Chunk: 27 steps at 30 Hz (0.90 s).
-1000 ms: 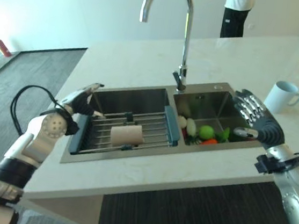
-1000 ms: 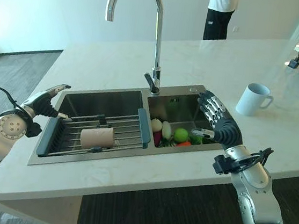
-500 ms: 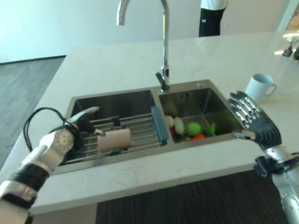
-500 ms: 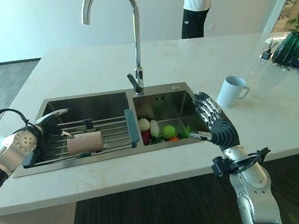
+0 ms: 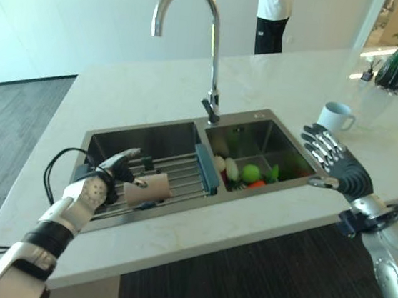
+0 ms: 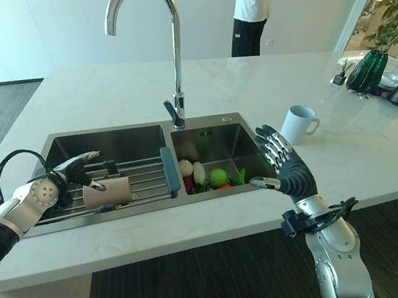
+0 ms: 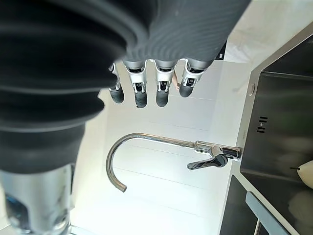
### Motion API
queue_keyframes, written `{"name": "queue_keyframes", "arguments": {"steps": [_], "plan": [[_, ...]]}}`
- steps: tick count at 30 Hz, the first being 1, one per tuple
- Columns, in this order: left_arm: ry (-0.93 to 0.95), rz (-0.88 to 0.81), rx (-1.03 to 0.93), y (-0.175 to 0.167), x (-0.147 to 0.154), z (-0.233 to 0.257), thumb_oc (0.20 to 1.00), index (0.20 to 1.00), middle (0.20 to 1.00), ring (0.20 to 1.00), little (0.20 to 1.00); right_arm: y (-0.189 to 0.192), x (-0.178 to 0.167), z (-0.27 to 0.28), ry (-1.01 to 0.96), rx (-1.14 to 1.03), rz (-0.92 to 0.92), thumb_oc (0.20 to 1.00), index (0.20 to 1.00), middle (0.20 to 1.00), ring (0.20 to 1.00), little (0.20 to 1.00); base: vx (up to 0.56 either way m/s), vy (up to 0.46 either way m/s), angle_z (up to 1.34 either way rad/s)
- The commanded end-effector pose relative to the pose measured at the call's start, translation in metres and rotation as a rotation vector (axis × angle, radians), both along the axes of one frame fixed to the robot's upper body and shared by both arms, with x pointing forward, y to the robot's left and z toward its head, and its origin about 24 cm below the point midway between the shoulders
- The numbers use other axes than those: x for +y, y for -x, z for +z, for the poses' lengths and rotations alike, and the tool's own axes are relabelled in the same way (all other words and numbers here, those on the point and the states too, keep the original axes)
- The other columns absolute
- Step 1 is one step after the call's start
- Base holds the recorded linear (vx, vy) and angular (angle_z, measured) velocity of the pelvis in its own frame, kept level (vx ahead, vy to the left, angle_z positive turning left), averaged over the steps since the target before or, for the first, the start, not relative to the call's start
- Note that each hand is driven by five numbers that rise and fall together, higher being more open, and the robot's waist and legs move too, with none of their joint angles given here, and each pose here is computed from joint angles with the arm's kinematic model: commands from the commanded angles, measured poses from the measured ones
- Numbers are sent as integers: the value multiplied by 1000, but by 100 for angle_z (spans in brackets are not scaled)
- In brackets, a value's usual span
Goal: Place the dishes in the dishwasher.
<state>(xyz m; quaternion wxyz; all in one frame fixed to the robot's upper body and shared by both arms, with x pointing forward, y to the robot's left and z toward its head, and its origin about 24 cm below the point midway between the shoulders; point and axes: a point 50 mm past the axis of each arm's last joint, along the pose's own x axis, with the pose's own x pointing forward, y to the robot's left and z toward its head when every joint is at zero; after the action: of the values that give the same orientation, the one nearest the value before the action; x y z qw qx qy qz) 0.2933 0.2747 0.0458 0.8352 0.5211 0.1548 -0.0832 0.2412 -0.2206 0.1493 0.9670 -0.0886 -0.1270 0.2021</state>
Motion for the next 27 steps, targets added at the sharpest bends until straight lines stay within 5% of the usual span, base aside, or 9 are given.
{"name": "queue_keyframes", "arguments": {"steps": [1,27], "plan": [[-83,33,-84,-19,15,27,1000,1000,1000,1000,1000,-3,-1,30,-6,-149,9,1000,1000,1000,1000,1000,0,0,0],[-157,114,76,1,33,-15,1000,1000,1000,1000,1000,1,0,35,-13,-165,30,1000,1000,1000,1000,1000,0,0,0]]}}
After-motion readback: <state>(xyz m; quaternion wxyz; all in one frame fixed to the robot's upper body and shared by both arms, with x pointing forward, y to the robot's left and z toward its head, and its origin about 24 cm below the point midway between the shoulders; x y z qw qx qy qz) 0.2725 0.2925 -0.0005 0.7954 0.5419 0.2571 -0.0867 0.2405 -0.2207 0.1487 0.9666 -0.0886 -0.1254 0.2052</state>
